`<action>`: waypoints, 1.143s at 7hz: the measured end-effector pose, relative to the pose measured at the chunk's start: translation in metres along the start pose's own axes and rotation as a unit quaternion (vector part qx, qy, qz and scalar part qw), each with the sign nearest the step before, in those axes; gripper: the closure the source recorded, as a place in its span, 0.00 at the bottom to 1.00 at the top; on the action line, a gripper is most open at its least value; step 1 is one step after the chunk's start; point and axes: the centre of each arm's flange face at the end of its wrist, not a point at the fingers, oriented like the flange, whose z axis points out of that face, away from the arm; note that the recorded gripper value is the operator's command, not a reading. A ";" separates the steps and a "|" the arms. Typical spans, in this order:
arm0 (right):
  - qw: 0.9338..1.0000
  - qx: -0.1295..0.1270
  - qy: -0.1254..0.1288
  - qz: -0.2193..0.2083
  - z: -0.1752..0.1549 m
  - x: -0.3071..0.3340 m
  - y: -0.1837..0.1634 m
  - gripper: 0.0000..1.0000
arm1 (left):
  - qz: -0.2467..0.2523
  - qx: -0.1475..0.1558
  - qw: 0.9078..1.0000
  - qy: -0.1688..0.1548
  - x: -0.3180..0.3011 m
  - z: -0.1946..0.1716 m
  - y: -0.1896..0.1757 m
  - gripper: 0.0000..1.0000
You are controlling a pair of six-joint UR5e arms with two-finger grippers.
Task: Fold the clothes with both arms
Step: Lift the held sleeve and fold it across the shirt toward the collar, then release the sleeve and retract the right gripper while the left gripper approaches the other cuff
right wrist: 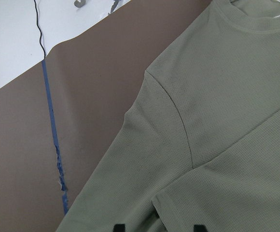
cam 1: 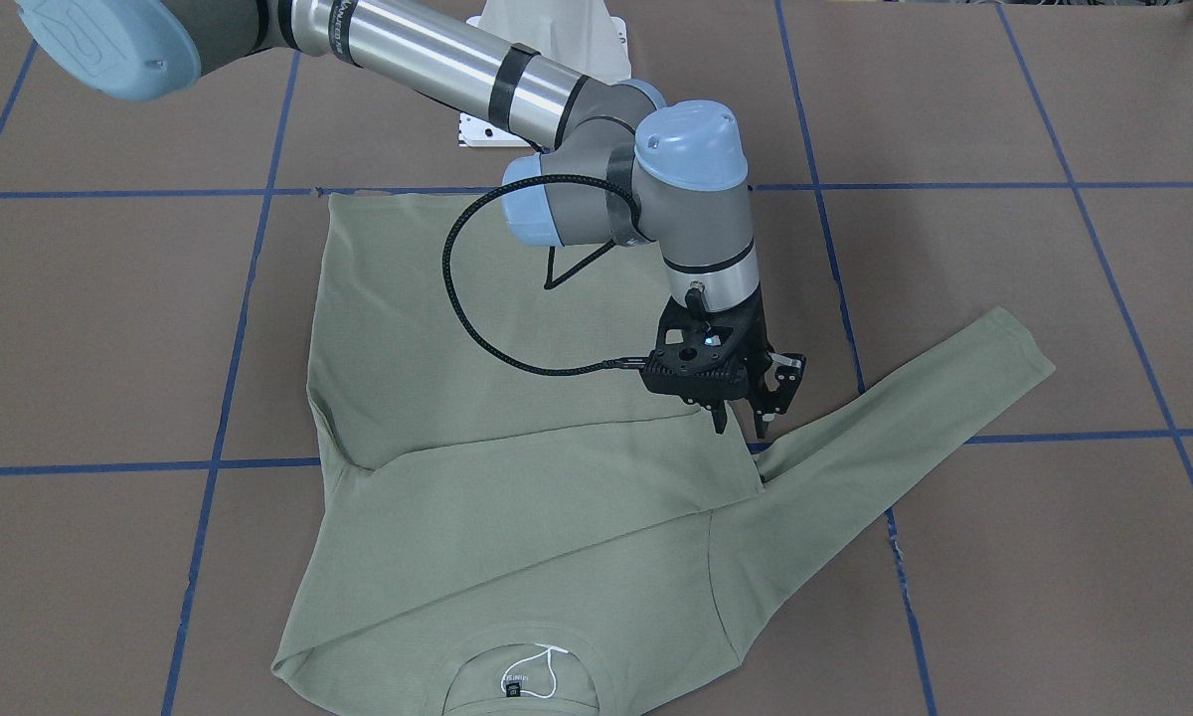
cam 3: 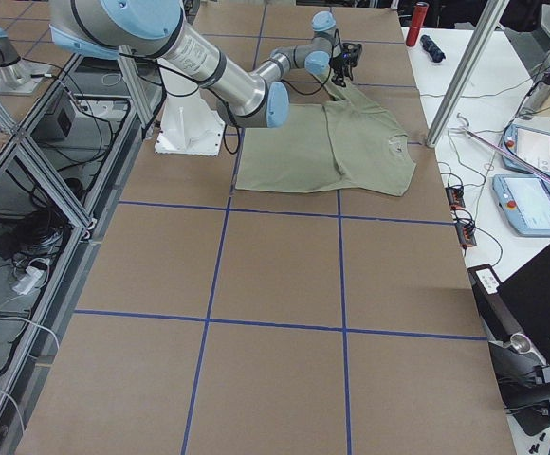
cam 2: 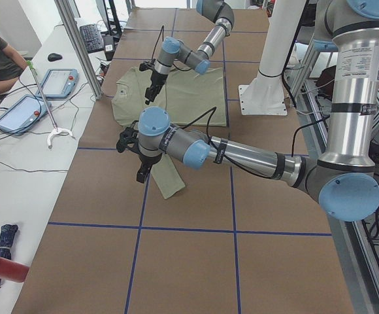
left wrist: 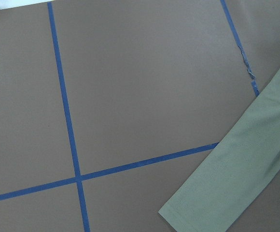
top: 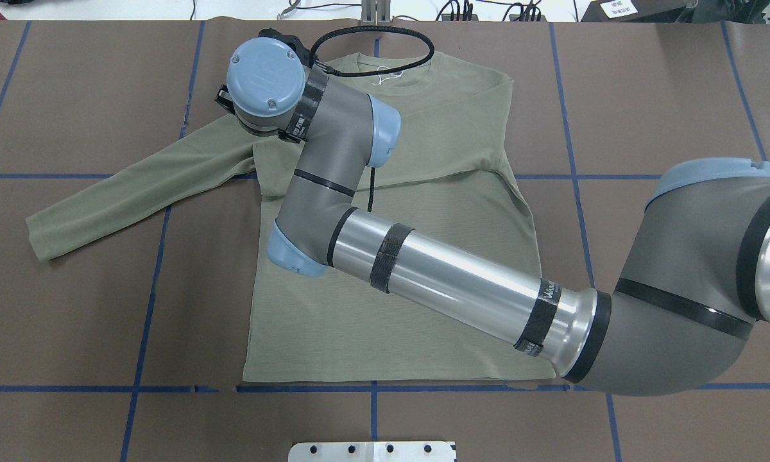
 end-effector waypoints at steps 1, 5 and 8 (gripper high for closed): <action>1.000 0.002 -0.009 0.012 -0.008 -0.002 -0.005 0.00 | -0.005 -0.008 1.000 0.007 0.007 0.017 0.002 0.00; 0.998 -0.013 -0.045 0.044 -0.058 0.104 -0.076 0.00 | -0.087 -0.061 0.994 0.038 0.000 0.157 0.048 0.02; 0.997 -0.025 -0.051 0.044 -0.080 0.160 -0.087 0.00 | -0.099 -0.072 0.991 0.045 -0.020 0.196 0.082 0.04</action>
